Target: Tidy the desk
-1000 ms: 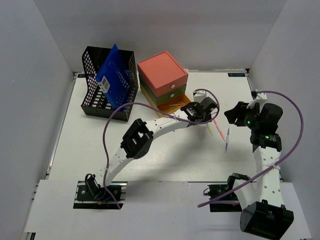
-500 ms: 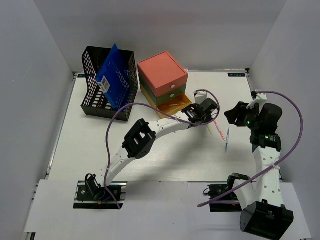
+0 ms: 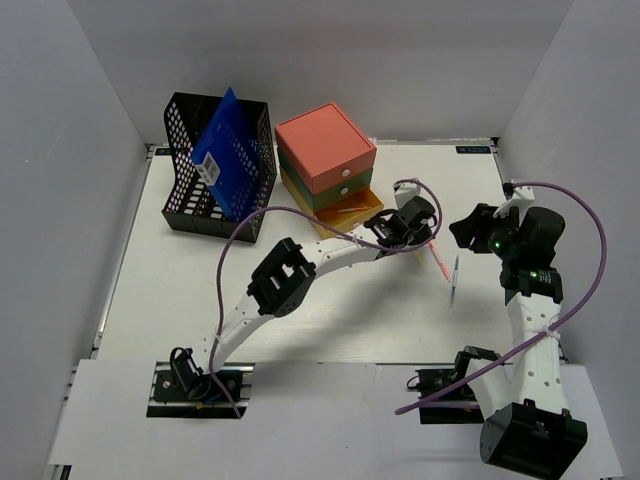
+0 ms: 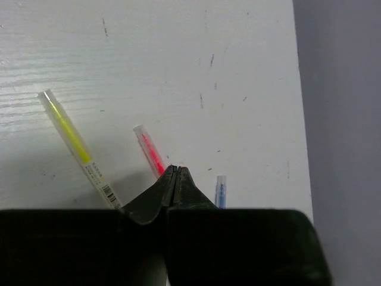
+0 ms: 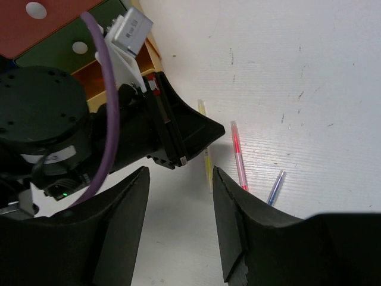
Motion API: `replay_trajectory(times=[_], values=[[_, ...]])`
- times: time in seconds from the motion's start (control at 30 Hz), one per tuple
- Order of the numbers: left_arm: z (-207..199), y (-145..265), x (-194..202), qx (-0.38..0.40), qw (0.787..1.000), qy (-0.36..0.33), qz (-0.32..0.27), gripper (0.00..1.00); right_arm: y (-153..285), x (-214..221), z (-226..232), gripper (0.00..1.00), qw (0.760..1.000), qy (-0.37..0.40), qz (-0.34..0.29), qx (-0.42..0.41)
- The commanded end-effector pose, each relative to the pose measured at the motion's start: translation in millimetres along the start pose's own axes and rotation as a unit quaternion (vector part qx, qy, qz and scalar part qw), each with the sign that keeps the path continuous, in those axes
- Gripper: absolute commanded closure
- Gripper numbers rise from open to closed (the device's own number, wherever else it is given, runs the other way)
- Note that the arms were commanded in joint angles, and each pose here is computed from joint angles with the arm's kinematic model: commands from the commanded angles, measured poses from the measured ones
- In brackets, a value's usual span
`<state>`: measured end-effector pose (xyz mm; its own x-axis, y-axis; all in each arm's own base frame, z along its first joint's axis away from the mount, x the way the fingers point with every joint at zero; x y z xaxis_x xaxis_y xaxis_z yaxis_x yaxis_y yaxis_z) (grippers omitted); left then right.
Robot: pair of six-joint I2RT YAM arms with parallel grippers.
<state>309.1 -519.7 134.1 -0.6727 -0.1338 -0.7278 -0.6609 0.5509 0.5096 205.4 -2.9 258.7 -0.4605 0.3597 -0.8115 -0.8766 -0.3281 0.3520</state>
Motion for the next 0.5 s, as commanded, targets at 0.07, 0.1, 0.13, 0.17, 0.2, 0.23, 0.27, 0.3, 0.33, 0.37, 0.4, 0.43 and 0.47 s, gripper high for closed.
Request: replay_trajectory(times=[0.07,0.1,0.13,0.17,0.2,0.23,0.27,0.3,0.33,0.37,0.4,0.43,0.47], values=[[6,-8,7,0.001,1.000,0.009,0.010,0.90,1,-5,1,0.48,1.000,0.006,-0.022,-0.001],[7,-9,8,0.000,1.000,0.009,0.012,0.90,1,-4,0,0.48,1.000,0.006,-0.022,0.000],[9,-10,10,-0.004,1.000,0.008,0.015,0.90,0,-4,0,0.48,1.000,0.006,-0.021,0.000],[9,-11,11,-0.003,1.000,0.008,0.017,0.90,1,-4,0,0.48,1.000,0.006,-0.022,0.000],[10,-11,13,-0.005,1.000,0.007,0.020,0.90,0,-4,0,0.48,1.000,0.006,-0.020,-0.001],[11,-12,14,-0.007,1.000,0.007,0.021,0.90,0,-4,0,0.48,1.000,0.006,-0.022,0.001],[11,-12,15,-0.008,1.000,0.006,0.022,0.90,0,-4,0,0.48,1.000,0.006,-0.022,0.001],[13,-13,17,-0.010,1.000,0.006,0.024,0.90,0,-4,0,0.48,1.000,0.005,-0.021,0.002],[14,-12,18,-0.013,1.000,0.004,0.028,0.90,0,-4,-1,0.48,1.000,0.006,-0.022,0.003],[15,-12,18,-0.016,0.999,0.002,0.029,0.90,0,-4,0,0.48,1.000,0.005,-0.021,0.002],[17,-12,20,-0.021,0.999,0.001,0.033,0.91,0,-4,-1,0.48,1.000,0.006,-0.022,0.003],[18,-11,21,-0.024,0.999,0.000,0.036,0.91,1,-4,-1,0.48,1.000,0.006,-0.023,0.003],[19,-10,22,-0.027,0.999,-0.001,0.037,0.91,0,-4,-1,0.48,1.000,0.005,-0.021,0.003]])
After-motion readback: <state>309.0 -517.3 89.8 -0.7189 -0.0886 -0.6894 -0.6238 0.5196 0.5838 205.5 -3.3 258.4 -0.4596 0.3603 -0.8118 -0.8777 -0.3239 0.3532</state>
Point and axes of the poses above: each gripper's point midway between its finger pads, its own y axis back along the fingers, its own z axis along the line the jaws close on, x = y × z, the point moved 10 cm from there along y, back along the fingers, and after that the axes turned 11 degrees about -y, right-handed, at the moved point
